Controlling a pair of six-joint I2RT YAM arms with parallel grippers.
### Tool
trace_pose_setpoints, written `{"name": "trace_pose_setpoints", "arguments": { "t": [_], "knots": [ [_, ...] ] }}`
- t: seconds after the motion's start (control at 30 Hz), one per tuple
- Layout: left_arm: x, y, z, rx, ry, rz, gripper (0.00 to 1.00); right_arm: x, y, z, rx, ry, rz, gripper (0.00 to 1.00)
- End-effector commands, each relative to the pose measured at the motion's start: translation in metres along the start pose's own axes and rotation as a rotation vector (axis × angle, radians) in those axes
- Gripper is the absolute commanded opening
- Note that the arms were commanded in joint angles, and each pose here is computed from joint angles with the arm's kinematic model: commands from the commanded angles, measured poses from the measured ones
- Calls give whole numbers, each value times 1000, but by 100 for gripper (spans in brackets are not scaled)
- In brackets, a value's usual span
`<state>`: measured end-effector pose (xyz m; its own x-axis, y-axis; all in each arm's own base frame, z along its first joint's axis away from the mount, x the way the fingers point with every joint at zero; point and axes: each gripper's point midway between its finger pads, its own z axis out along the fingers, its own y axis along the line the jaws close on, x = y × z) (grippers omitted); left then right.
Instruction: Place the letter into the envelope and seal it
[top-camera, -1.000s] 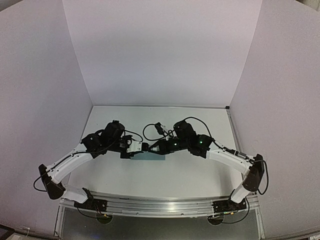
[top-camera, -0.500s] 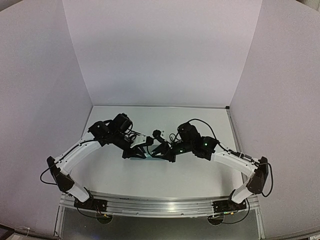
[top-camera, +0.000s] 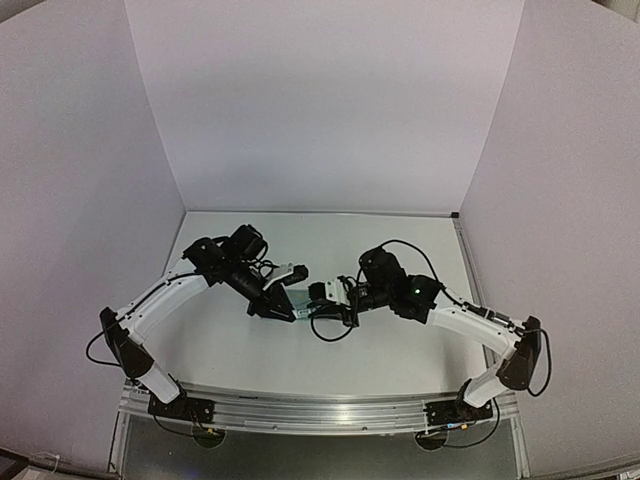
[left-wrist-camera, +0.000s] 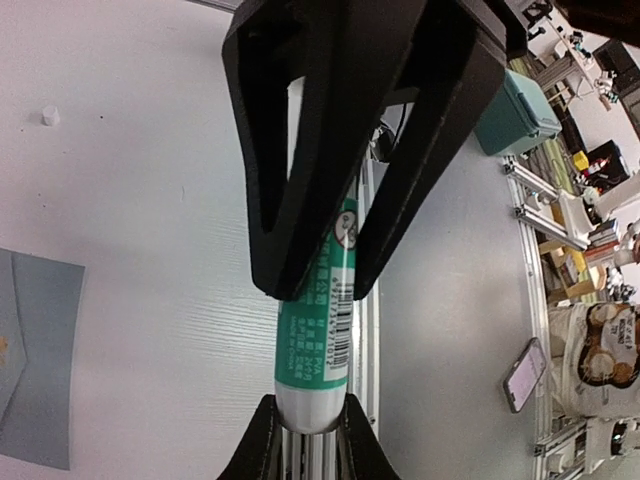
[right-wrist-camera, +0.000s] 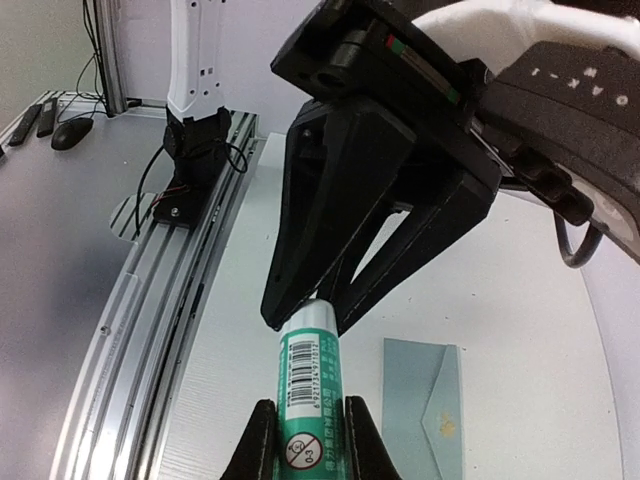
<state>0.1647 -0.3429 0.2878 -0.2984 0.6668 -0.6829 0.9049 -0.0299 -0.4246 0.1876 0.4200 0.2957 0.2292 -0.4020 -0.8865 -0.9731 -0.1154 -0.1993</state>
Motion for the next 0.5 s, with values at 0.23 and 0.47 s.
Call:
{"name": "trace_pose_setpoints", "arguments": {
  "t": [0.23, 0.47],
  "knots": [
    [-39, 21, -60, -461, -271, 527, 83, -22, -22, -21, 99, -28, 439, 0],
    [-26, 19, -71, -727, -234, 1057, 84, -29, -37, -28, 128, -79, 910, 0]
  ]
}}
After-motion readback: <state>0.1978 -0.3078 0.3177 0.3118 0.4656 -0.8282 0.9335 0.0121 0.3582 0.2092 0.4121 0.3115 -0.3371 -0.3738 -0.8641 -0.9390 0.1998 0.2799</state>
